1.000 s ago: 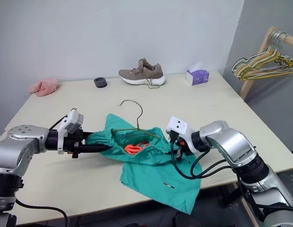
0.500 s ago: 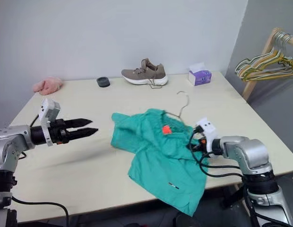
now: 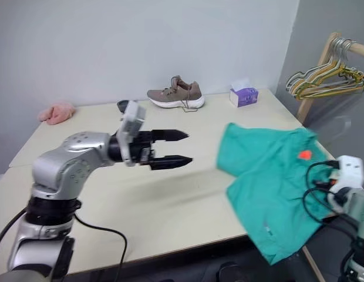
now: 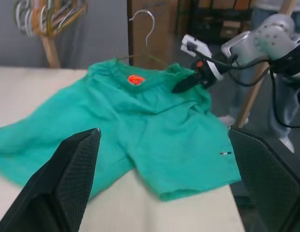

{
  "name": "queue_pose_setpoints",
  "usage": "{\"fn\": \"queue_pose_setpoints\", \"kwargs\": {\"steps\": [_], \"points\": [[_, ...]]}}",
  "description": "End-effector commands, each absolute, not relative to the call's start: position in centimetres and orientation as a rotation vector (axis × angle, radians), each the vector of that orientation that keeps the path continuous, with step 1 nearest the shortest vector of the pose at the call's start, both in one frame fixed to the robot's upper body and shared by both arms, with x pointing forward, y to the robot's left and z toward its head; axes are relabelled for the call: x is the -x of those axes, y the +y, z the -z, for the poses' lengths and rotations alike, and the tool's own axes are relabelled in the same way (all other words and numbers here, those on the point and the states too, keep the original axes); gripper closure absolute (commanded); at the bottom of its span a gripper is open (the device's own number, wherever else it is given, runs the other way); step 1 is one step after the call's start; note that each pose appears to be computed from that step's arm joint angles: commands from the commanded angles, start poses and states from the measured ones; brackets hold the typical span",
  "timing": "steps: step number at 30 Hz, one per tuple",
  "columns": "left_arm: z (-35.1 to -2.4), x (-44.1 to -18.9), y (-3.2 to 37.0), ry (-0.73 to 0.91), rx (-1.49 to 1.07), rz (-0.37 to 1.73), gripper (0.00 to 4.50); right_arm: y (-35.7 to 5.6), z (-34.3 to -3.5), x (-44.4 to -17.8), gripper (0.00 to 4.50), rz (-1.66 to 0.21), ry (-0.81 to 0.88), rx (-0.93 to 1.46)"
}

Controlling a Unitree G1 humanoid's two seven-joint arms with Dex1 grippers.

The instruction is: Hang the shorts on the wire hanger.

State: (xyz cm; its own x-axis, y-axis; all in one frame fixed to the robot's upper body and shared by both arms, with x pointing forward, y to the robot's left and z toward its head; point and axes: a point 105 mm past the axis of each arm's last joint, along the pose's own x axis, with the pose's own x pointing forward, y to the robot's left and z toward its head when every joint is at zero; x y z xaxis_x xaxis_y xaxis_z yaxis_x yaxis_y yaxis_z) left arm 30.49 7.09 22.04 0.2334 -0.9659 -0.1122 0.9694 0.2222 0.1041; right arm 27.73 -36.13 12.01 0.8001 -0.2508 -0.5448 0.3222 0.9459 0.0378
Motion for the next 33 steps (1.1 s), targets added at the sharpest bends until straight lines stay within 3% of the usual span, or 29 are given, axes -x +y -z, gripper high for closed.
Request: {"fn": "queue_pose_setpoints", "kwargs": {"steps": [1, 8, 14, 22, 33], "points": [[-23.5, -31.3, 4.9, -0.074, -0.247, 1.287, 0.05, -39.8, -16.7, -28.0, 4.50, 0.486, 0.400, -0.105], [-25.4, -31.5, 0.8, -0.159, -0.224, 1.316, 0.05, -43.8, -21.5, -29.9, 4.50, 0.603, 0.291, -0.103], [-27.6, -31.8, -1.0, -0.232, -0.160, 1.331, 0.05, -46.5, -23.2, -31.0, 4.50, 0.658, 0.279, -0.091], [-29.9, -31.5, -2.4, -0.300, -0.171, 1.392, 0.05, -49.2, -22.6, -31.2, 4.50, 0.730, 0.326, -0.120], [-31.5, -30.5, -3.9, -0.319, -0.150, 1.493, 0.05, -47.9, -21.0, -32.1, 4.50, 0.656, 0.414, -0.164]]}}
